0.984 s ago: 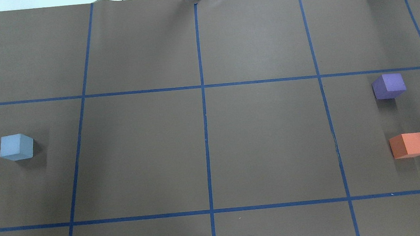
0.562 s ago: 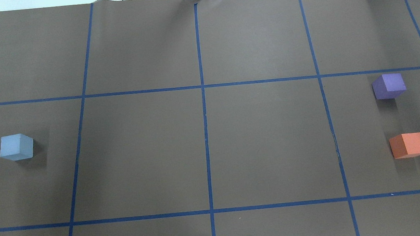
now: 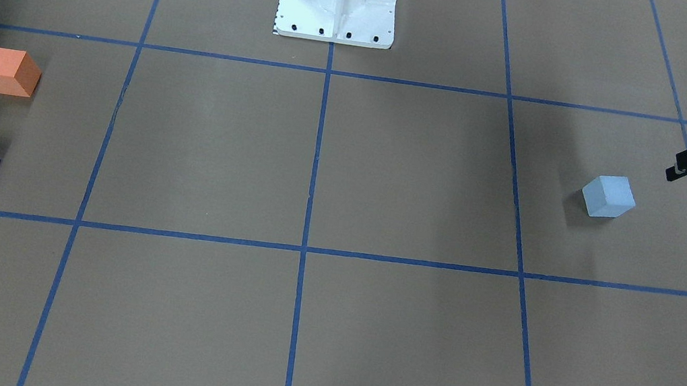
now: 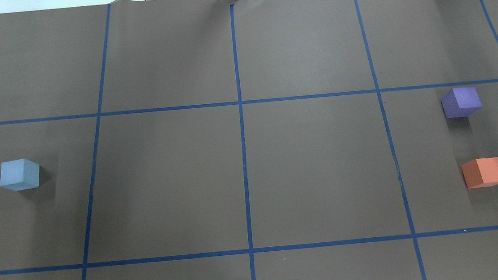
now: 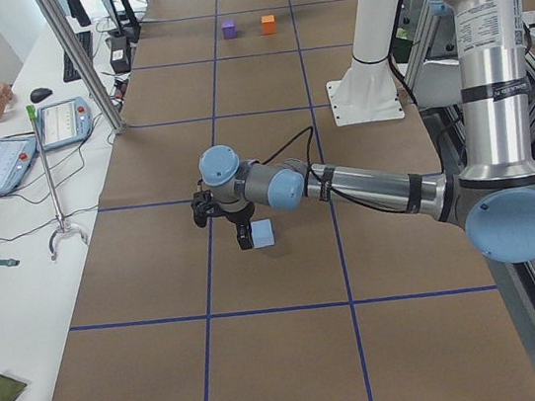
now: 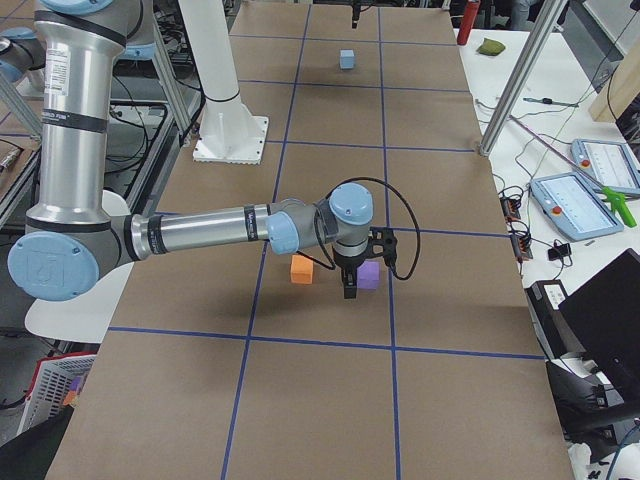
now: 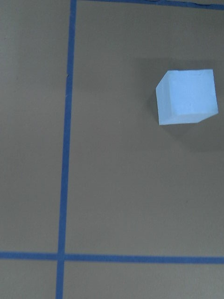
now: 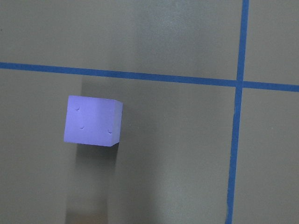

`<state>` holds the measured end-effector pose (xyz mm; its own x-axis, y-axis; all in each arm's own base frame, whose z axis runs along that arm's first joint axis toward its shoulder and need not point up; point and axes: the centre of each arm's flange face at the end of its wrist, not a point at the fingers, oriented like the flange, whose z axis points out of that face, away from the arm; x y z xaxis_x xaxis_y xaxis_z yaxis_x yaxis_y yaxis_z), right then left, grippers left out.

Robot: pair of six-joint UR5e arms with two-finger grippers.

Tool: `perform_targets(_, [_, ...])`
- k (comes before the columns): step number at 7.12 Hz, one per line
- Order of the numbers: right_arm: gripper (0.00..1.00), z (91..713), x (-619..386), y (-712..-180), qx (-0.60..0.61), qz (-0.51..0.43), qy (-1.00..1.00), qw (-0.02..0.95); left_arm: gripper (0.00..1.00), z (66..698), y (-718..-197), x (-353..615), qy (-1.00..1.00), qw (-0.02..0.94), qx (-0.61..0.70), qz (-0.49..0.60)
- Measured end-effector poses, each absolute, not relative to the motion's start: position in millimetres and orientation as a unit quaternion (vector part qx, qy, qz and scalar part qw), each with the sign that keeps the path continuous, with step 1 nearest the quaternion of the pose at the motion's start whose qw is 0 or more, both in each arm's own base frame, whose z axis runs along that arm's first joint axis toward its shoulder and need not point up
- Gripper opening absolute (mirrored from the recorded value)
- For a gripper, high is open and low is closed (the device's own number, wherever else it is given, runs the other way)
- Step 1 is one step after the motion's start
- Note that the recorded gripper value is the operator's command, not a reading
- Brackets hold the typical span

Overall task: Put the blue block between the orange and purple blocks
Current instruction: 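Lower the left gripper onto the light blue cube and close it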

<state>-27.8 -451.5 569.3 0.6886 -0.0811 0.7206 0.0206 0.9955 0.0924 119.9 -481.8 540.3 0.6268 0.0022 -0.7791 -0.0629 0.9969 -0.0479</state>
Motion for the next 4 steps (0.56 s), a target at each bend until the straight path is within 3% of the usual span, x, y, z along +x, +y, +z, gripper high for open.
perform_targets(4, [1.00, 568, -31, -454, 0.038, -0.031, -0.396, 0.917, 1.00, 528, -488, 203, 0.422, 0.901, -0.099, -0.017])
